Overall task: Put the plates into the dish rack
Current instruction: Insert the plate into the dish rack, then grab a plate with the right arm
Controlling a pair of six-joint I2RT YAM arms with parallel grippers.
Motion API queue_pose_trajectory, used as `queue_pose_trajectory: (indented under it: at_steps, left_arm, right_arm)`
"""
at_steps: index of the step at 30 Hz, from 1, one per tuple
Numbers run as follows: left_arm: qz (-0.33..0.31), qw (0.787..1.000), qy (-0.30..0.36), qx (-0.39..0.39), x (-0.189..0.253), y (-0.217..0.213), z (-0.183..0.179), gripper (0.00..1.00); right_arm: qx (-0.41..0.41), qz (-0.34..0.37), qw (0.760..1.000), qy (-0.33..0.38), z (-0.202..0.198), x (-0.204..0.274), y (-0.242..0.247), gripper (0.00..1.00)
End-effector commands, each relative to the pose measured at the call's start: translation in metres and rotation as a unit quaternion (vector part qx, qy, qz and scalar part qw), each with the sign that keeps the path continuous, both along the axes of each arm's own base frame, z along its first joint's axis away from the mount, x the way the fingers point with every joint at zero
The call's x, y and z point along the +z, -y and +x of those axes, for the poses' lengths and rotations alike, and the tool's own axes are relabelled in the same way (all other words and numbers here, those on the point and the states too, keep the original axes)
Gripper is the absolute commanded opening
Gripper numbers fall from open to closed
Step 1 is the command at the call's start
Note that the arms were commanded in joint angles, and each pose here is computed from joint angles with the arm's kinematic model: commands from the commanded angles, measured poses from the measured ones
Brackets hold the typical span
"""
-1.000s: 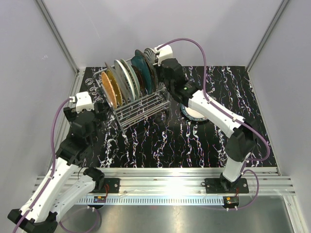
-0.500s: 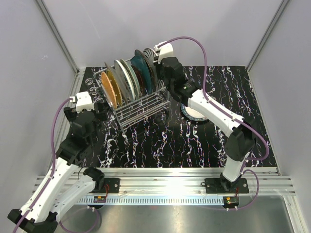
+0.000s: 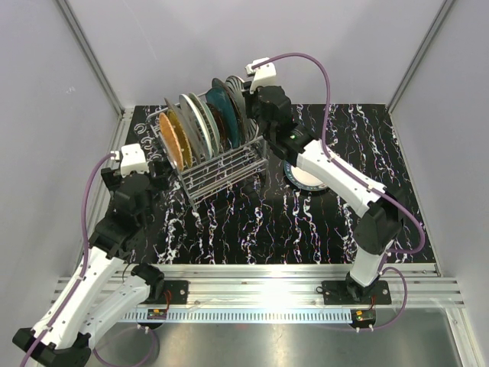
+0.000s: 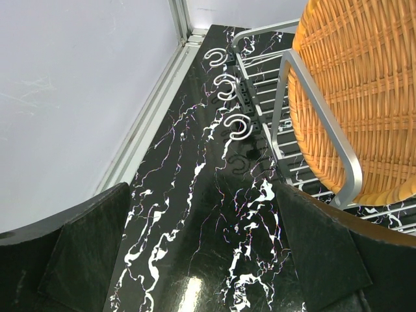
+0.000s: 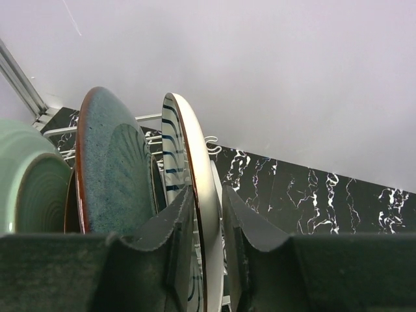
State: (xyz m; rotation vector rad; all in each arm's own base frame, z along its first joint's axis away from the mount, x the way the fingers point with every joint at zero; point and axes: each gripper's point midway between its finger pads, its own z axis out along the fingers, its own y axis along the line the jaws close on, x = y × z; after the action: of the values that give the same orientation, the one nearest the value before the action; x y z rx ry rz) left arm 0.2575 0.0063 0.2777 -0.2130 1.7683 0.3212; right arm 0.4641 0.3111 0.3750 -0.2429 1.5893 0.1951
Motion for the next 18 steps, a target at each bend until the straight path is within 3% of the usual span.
queue_pose_trajectory:
  at_steps: [1, 9, 14, 18]
  left_arm:
    - [-0.015, 1.0, 0.023, -0.003, 0.008, 0.004, 0.006, 0.99]
    - [-0.014, 1.0, 0.023, -0.001, 0.007, 0.003, 0.007, 0.99]
    - [-0.014, 1.0, 0.022, 0.005, 0.007, 0.0, 0.007, 0.99]
    - [-0.013, 1.0, 0.021, 0.008, 0.006, -0.001, 0.007, 0.99]
  right_arm:
    - [-0.004, 0.058, 0.997, 0.053, -0.016, 0.063, 0.016, 0.3]
    - [0.008, 0.081, 0.994, 0.067, -0.042, 0.09, 0.033, 0.36]
    - [0.0, 0.1, 0.992, 0.075, -0.064, 0.106, 0.056, 0.48]
    - [-0.025, 0.112, 0.992, 0.055, -0.077, 0.085, 0.08, 0.54]
